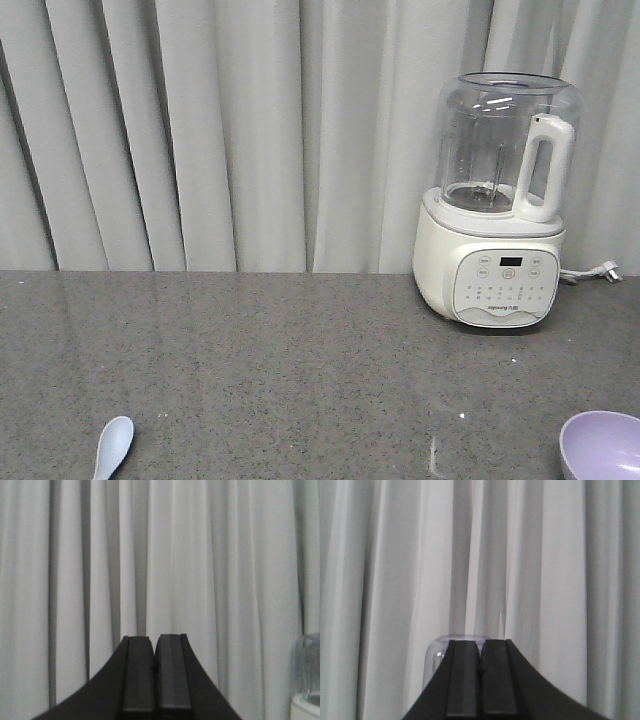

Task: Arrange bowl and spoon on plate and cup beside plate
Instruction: 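Lower the left gripper onto the white spoon and grasp it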

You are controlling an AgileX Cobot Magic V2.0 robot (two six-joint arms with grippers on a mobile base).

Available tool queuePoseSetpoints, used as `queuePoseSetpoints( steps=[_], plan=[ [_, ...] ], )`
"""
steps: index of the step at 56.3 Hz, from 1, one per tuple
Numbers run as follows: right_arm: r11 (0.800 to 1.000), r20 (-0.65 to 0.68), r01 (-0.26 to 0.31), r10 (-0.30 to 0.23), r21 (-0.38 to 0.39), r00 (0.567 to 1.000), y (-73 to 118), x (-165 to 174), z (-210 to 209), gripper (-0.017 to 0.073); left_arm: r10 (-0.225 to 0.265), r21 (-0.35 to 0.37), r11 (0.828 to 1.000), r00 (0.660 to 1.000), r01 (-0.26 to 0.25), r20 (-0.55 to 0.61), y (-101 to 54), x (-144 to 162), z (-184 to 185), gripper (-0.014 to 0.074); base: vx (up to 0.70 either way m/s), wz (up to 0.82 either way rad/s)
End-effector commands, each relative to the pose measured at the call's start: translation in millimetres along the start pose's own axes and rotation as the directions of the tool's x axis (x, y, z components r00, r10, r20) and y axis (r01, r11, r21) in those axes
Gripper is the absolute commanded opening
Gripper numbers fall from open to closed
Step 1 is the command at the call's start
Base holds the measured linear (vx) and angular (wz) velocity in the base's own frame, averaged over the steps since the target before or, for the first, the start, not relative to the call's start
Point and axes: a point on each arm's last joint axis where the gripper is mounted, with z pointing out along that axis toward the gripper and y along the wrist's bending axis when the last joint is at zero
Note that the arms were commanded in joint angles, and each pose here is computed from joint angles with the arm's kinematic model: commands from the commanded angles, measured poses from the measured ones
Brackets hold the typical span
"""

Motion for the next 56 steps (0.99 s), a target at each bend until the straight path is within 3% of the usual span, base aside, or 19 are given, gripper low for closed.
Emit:
queuePoseSetpoints(
  steps=[1, 10, 17, 24, 32, 38, 49, 56],
  plan=[
    [1.0, -0.007, 0.025, -0.025, 0.003, 1.0, -0.5, 1, 19, -0.0008, -0.01, 0.002, 1.0, 0.999, 0.01, -0.042, -0.4, 2, 26, -0.0003, 0.0, 0.0],
    [1.0, -0.065, 0.024, -0.024, -0.002, 0.998, 0.2, 13, 30, 0.0011, -0.009, 0.006, 1.0, 0.986, 0.01, -0.165, -0.4, 29, 49, 0.0015, 0.0, 0.0],
    [1.0, -0.063, 0.025, -0.025, -0.002, 0.998, 0.1, 12, 29, 0.0094, -0.009, 0.008, 1.0, 0.981, 0.011, -0.194, -0.4, 35, 53, 0.0095, 0.0, 0.0],
    [1.0, -0.072, 0.025, -0.025, -0.002, 0.997, 0.1, 12, 28, 0.0286, -0.008, 0.007, 1.0, 0.982, 0.01, -0.189, -0.3, 34, 53, 0.0256, 0.0, 0.0],
    [1.0, -0.084, 0.024, -0.024, -0.001, 0.996, -0.1, 13, 28, 0.0575, -0.009, 0.008, 1.0, 0.981, 0.011, -0.194, -0.4, 35, 53, 0.0485, 0.0, 0.0],
    [1.0, -0.084, 0.024, -0.024, -0.001, 0.996, -0.1, 13, 28, 0.0692, -0.052, 0.011, 0.998, 0.967, 0.056, -0.251, -1.8, 40, 52, 0.058, 0.0, 0.0],
    [1.0, -0.084, 0.022, -0.022, -0.001, 0.996, -0.1, 13, 28, 0.0708, -0.043, 0.05, 0.996, 0.886, 0.074, -0.462, -6.6, 61, 54, 0.059, 0.0, 0.0],
    [1.0, -0.084, 0.021, -0.021, -0.001, 0.996, -0.1, 13, 28, 0.0673, -0.027, 0.071, 0.993, 0.774, 0.092, -0.632, -9.6, 84, 69, 0.059, 0.0, 0.0]
  ],
)
